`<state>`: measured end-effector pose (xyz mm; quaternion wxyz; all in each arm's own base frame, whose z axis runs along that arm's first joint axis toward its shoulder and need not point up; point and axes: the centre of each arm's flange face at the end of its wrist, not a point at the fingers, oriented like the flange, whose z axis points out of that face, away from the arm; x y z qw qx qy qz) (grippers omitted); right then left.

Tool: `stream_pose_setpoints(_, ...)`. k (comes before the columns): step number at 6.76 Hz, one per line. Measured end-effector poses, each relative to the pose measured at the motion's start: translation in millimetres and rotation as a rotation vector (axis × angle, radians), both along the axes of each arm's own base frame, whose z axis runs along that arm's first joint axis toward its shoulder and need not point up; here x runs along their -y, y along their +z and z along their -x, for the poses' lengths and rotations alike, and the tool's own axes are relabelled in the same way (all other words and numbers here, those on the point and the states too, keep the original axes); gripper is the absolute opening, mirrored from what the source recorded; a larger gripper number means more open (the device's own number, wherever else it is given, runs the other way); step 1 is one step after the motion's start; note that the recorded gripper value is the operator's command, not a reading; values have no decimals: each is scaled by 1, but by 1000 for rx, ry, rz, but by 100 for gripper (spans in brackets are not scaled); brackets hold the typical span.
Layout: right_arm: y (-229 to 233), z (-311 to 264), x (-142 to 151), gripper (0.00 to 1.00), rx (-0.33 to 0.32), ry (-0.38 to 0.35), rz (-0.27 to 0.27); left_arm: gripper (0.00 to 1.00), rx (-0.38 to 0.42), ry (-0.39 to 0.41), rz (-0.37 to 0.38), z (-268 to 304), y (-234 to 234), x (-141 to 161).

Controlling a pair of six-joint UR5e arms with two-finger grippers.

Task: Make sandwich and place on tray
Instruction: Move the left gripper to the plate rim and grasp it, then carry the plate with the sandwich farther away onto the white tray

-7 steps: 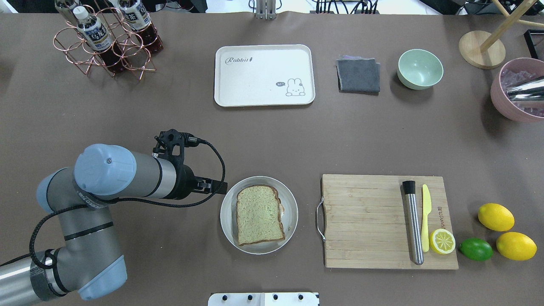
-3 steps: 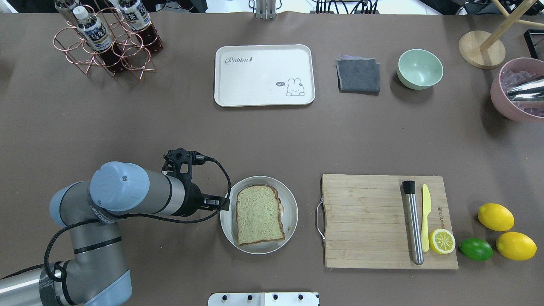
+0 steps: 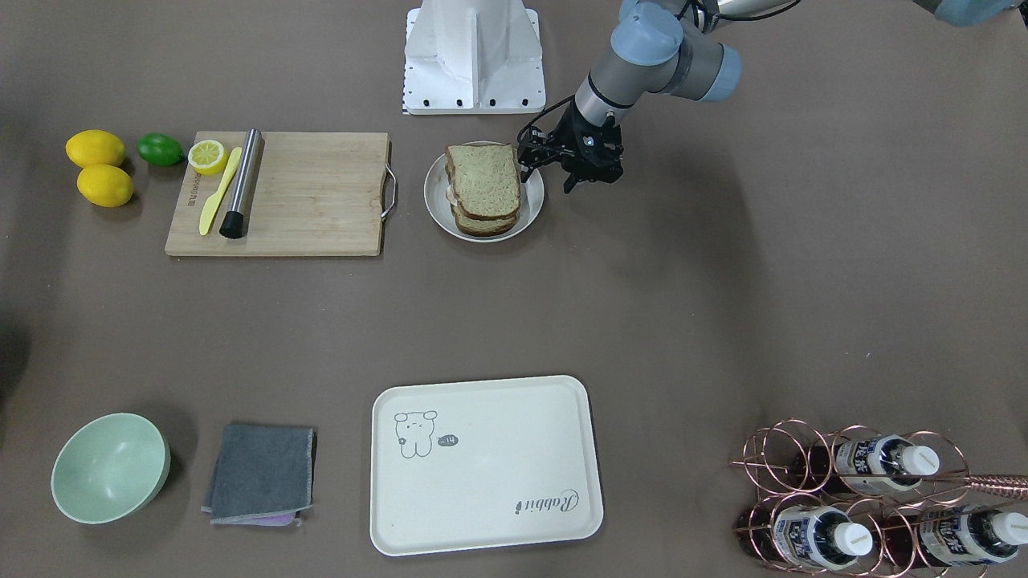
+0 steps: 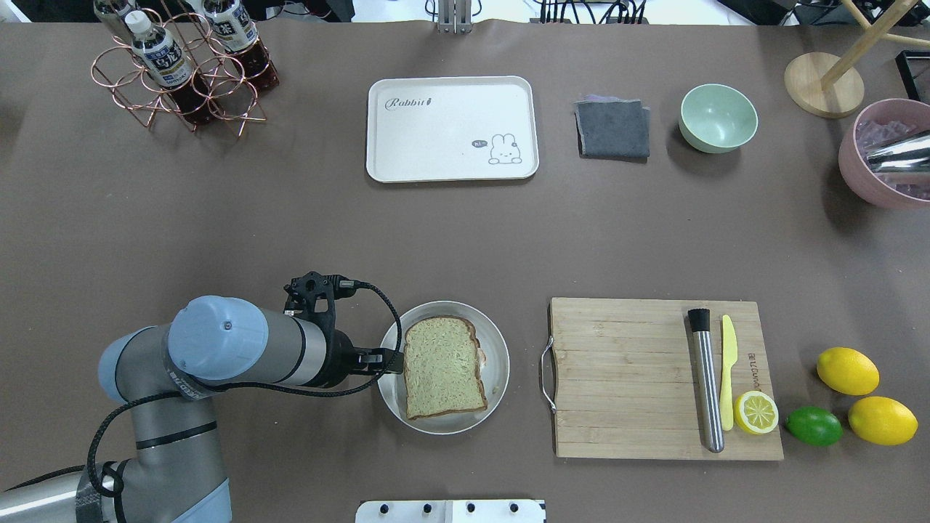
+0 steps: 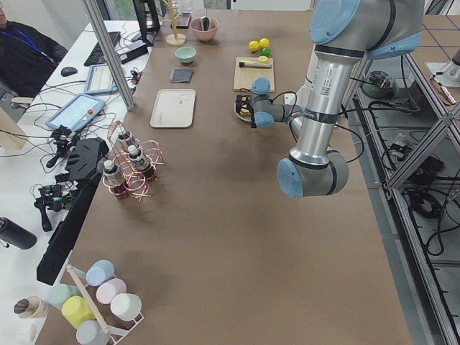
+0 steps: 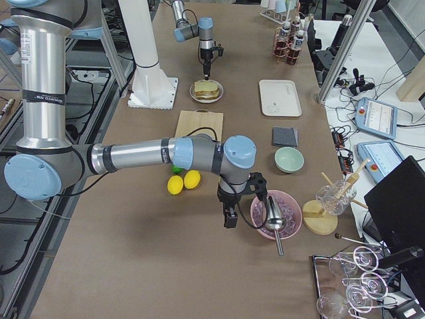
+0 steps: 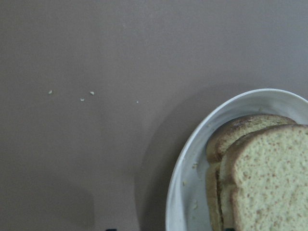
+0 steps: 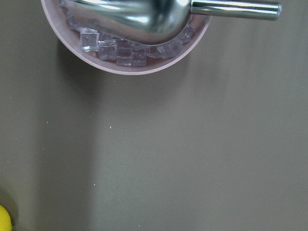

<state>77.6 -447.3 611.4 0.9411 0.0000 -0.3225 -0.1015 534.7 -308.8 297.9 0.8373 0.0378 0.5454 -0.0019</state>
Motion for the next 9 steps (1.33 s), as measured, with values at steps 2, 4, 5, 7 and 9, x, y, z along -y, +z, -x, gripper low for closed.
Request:
stream_pose_setpoints(2, 2, 0, -1, 100, 0, 0, 3, 64, 6, -13, 21, -4, 3, 0)
stream_pose_setpoints(4, 2, 0, -2, 100, 1, 0, 5, 50, 3, -23, 17, -6, 4, 0)
stream_pose_setpoints(5, 2, 0, -2, 100, 1, 0, 6, 50, -4, -22, 14, -8, 4, 0)
stream_pose_setpoints(7, 2, 0, -2, 100, 0, 0, 6, 42, -10, -14, 11, -13, 4, -4)
stream_pose_setpoints(9, 3, 0, -2, 100, 1, 0, 6, 0, -10, -11, 11, -15, 3, -4)
